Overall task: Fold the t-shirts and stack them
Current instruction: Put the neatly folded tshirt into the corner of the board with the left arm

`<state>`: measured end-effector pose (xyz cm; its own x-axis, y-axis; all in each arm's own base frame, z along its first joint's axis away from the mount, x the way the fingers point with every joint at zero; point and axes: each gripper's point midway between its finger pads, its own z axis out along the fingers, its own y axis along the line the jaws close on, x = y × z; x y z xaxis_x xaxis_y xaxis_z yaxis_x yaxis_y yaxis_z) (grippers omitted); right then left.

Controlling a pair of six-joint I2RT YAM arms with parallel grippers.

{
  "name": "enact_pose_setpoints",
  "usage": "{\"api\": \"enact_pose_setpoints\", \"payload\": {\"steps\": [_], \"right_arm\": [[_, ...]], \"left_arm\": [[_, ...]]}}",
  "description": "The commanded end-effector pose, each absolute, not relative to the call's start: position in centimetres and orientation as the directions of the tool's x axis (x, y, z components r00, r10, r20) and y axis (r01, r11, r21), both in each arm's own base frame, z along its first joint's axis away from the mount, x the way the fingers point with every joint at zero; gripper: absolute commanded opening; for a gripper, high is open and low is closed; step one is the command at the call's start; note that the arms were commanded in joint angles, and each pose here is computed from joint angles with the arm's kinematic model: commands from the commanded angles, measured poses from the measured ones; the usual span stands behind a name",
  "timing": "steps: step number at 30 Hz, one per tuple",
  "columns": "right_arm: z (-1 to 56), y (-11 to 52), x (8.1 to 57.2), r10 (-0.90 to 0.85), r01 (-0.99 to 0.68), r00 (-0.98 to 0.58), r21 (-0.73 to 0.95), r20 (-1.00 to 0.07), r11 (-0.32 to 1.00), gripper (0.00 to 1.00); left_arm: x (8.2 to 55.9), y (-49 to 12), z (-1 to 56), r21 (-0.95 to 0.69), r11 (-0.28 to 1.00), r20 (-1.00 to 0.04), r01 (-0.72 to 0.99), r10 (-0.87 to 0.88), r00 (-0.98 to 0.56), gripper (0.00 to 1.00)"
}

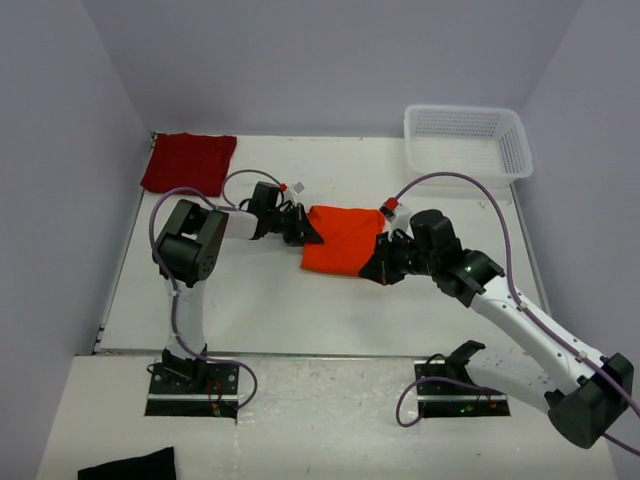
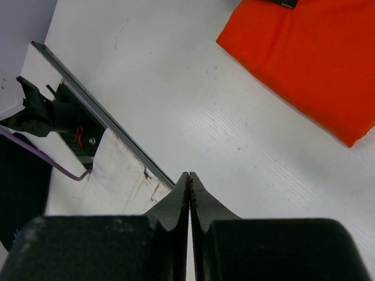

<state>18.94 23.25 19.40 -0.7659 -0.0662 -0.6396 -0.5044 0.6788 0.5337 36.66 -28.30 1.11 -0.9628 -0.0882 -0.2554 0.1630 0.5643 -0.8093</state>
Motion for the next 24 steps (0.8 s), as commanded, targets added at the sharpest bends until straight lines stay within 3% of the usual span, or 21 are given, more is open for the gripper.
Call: {"api": "enact_pose_setpoints", "payload": {"steps": [1, 5, 12, 19, 24], "right_arm": [[19.3, 22.6, 19.0, -0.054, -0.487, -0.76, 0.514, -0.647, 0.706, 0.0], [19.5, 22.6, 18.7, -0.054, -0.492, -0.761, 0.521, -0.646, 0.698, 0.0], [20.1, 22.3, 18.0, -0.04, -0.495, -0.757, 0.533, -0.652, 0.686, 0.0], [19.2, 22.0, 16.9, -0.075, -0.502, -0.77, 0.528, -0.634, 0.685, 0.0], [18.9, 22.5, 16.2, -0.102, -0.507, -0.787, 0.543, -0.608, 0.67, 0.0]], "left_arm": [[34.3, -22.5, -6.4, -0.54, 0.84, -0.225, 0.052, -0.085, -0.971, 0.0], [35.8, -20.7, -2.4, -0.421, 0.903, -0.29, 0.082, -0.048, -0.956, 0.0], [42.8, -14.3, 4.6, -0.061, 0.993, -0.442, 0.096, 0.059, -0.895, 0.0], [49.7, -8.7, 11.0, 0.039, 0.995, -0.581, 0.089, 0.095, -0.808, 0.0], [52.4, -6.4, 12.0, 0.099, 0.99, -0.586, 0.098, 0.138, -0.798, 0.0]]}}
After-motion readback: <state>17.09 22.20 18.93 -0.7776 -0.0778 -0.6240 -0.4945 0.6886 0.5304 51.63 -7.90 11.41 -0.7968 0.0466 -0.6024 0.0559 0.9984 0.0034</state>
